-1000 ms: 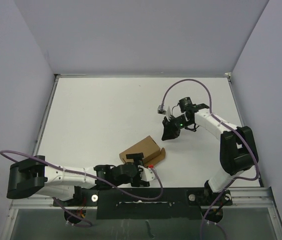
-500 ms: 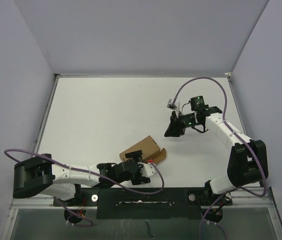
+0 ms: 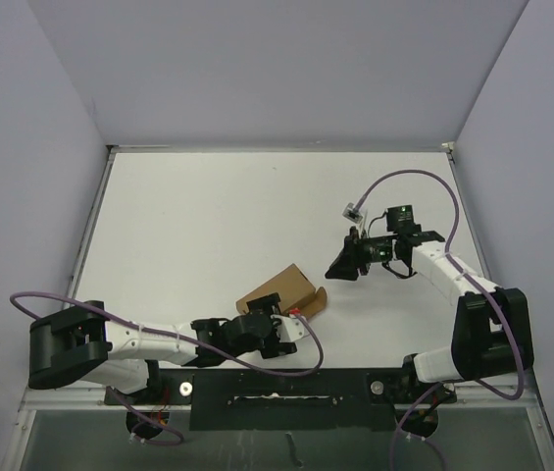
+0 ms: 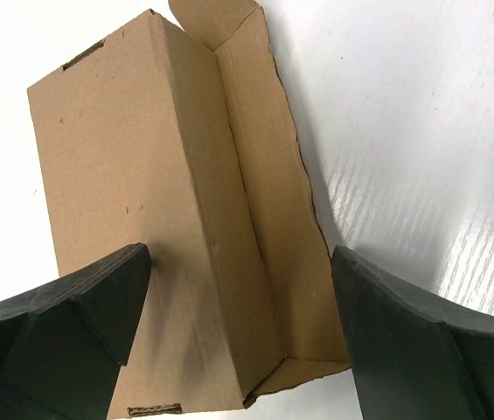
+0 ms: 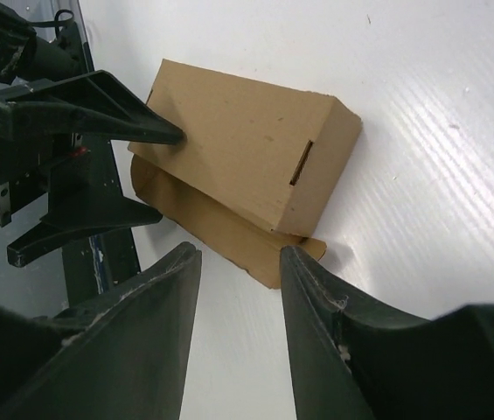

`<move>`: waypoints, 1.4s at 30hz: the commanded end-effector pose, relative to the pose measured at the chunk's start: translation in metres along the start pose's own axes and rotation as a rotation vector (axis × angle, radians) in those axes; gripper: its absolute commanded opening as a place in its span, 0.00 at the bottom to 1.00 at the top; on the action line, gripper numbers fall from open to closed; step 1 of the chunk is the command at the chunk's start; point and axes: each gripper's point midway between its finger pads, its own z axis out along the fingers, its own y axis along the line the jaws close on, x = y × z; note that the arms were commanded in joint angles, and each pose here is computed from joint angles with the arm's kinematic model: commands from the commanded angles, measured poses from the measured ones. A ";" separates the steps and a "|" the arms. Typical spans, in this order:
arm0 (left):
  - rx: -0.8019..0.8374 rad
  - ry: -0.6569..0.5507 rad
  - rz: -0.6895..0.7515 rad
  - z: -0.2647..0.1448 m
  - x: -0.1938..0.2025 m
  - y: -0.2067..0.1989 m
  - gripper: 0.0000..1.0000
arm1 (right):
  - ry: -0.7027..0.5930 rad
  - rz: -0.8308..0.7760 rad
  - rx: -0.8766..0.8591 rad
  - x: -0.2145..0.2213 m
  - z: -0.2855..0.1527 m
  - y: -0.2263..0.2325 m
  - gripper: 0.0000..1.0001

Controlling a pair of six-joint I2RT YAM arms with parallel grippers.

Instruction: Fold the paper box

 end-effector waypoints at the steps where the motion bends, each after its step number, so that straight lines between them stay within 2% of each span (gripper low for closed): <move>1: 0.024 -0.016 -0.041 -0.001 -0.001 -0.003 0.81 | -0.046 0.034 0.015 -0.009 -0.002 -0.005 0.42; 7: 0.030 -0.022 -0.052 -0.003 -0.002 -0.002 0.76 | 0.018 0.217 0.110 0.011 0.003 -0.029 0.40; 12: 0.038 -0.023 -0.066 -0.003 -0.002 -0.002 0.73 | 0.073 0.352 0.132 0.032 0.011 -0.038 0.35; 25: 0.050 -0.019 -0.104 -0.003 0.001 -0.001 0.70 | 0.244 0.345 0.201 0.062 0.030 -0.048 0.29; 32: 0.061 -0.013 -0.125 -0.001 0.003 -0.001 0.69 | 0.248 0.310 0.197 0.056 0.035 -0.047 0.22; 38: 0.057 -0.006 -0.159 0.001 0.004 0.001 0.67 | 0.253 0.278 0.194 0.053 0.037 -0.045 0.09; 42: 0.062 0.003 -0.192 0.004 0.005 0.003 0.66 | 0.259 0.234 0.207 0.050 0.037 -0.046 0.04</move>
